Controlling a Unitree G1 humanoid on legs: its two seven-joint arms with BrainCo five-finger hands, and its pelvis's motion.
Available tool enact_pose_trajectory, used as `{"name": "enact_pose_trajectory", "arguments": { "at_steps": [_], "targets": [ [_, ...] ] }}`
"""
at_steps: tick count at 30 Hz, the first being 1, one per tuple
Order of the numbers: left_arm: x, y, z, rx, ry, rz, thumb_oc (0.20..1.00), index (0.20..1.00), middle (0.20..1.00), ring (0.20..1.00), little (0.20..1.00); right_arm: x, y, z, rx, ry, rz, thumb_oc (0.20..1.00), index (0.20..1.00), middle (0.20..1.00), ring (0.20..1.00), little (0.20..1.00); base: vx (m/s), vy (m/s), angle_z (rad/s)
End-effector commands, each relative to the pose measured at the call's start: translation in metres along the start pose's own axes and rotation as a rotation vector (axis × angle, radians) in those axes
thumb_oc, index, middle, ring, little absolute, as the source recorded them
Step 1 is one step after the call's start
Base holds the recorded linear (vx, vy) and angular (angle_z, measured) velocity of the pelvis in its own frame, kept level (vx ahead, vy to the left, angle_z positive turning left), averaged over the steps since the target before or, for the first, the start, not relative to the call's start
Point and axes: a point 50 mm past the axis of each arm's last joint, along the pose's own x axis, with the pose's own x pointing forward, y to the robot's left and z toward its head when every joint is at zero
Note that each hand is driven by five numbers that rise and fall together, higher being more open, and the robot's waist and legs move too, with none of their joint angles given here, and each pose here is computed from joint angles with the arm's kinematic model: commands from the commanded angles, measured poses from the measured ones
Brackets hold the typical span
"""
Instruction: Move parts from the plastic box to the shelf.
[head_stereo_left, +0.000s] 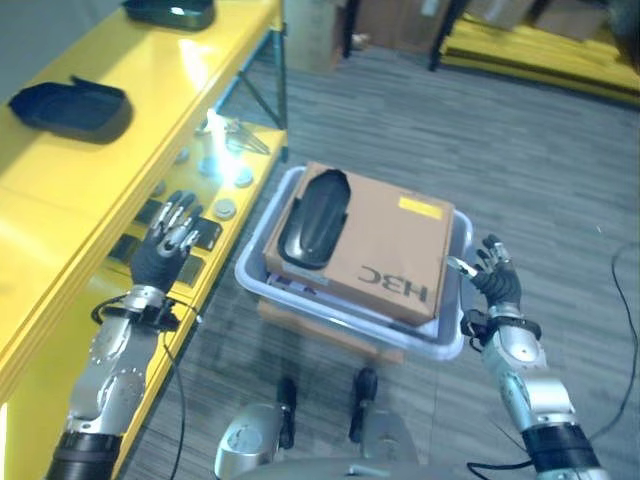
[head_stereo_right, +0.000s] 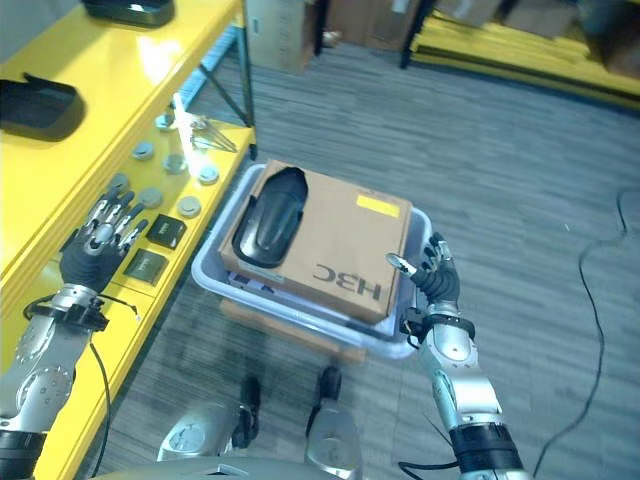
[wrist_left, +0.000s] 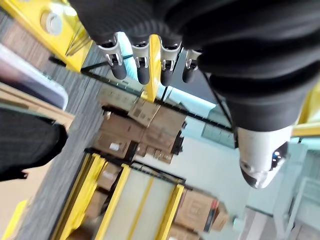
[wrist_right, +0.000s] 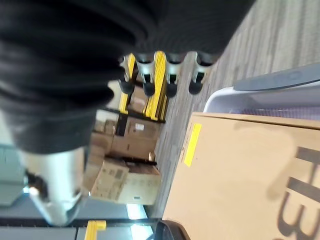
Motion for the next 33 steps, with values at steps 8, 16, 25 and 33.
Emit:
{"name": "enact_pose_trajectory", "arguments": {
  "at_steps": [8,16,25,33],
  "targets": [
    [0.02,-0.019,0.029,0.006,-0.14,-0.167,1.0,1.0,1.0,1.0,1.0,0.064,-0.007,0.076,-0.033,-0.252,-0.303,1.0,1.0,1.0,1.0,1.0,-0.03,0.028,0.35],
    [0.029,-0.024,0.024,-0.02,-0.138,-0.192,1.0,1.0,1.0,1.0,1.0,0.085,0.019,0.087,0.08,-0.223,-0.324,1.0,1.0,1.0,1.0,1.0,-0.04,0.083,0.21],
    [0.029,-0.028,0.016,-0.041,-0.129,-0.199,1.0,1.0,1.0,1.0,1.0,0.082,0.069,0.083,0.091,-0.172,-0.229,1.0,1.0,1.0,1.0,1.0,0.01,0.047,0.19],
    [0.022,-0.029,0.009,-0.076,-0.117,-0.192,1.0,1.0,1.0,1.0,1.0,0.068,0.07,0.059,-0.006,-0.145,-0.231,1.0,1.0,1.0,1.0,1.0,0.0,0.003,0.02]
  ]
}}
